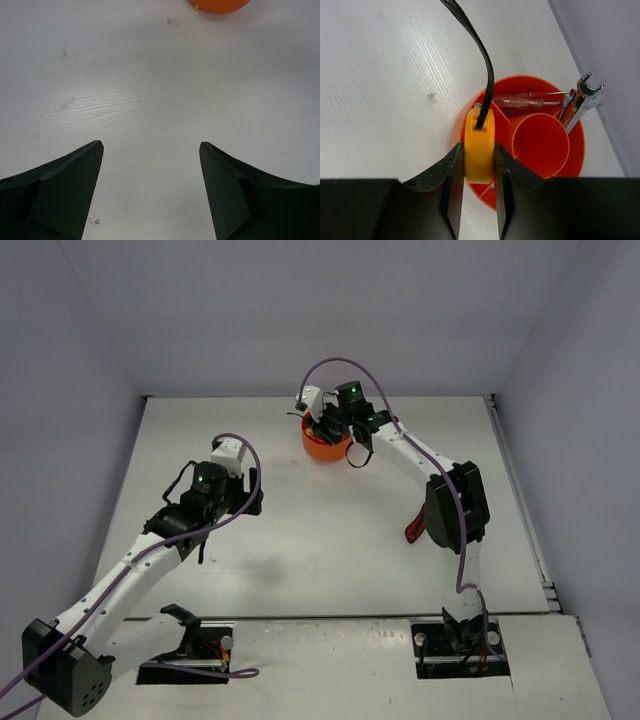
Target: Sort the tools into containers
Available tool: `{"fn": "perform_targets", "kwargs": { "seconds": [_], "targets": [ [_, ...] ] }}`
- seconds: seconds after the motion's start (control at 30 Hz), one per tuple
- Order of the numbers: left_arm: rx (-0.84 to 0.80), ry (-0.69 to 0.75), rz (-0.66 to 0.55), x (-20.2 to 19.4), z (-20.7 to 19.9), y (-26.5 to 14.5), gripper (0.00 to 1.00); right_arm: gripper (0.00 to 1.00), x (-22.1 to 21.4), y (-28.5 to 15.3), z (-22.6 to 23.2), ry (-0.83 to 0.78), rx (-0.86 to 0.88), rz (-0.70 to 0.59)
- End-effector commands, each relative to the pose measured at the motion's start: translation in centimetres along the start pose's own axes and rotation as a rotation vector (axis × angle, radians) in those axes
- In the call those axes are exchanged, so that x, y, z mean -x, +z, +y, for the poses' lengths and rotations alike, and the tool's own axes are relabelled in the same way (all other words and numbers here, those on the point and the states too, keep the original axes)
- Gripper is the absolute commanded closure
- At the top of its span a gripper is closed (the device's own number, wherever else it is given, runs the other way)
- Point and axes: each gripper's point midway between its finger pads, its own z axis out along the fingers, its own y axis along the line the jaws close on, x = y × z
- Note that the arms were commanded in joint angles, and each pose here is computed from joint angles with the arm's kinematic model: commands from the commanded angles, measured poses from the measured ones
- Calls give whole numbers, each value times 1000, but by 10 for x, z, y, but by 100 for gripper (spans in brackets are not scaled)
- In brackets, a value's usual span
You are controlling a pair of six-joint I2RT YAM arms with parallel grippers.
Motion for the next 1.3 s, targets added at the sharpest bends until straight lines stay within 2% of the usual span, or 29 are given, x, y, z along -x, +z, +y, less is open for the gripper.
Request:
{"fn": "perform_targets", "kwargs": {
  "seconds": [0.0,0.2,0.53,0.63,0.77,0.87,0.93,1.03,1.1,1.17,1.27],
  "targets": [
    [-4,-34,-63,20,-2,0,26,98,25,-7,-19,-44,-62,-71],
    [-3,-38,-69,18,-1,-4,26,95,18,-3,-21,-33,-69,-53],
    [-1,-47,-64,11,1,-6,25,85,9,-8,-21,-23,-90,-24],
    [3,-48,-61,10,2,-6,25,78,9,-12,-20,-22,-93,-22],
    [3,-45,-47,8,1,-4,26,55,17,-21,-23,-13,-111,-33],
    [2,-49,-40,9,0,-5,25,49,28,-35,-29,31,-148,-53],
    [1,-50,-49,12,0,-5,26,43,40,-49,-39,97,-197,-75],
    [8,-56,-61,18,0,-7,26,41,48,-74,-57,206,-309,-83],
    [19,-72,-67,21,2,-9,25,37,47,-98,-66,378,-405,-97],
    [16,-86,-74,23,1,-10,25,32,30,-130,-80,522,-542,-89],
    [19,-84,-78,29,0,-14,25,13,-23,-183,-86,782,-843,-41]
  ]
}}
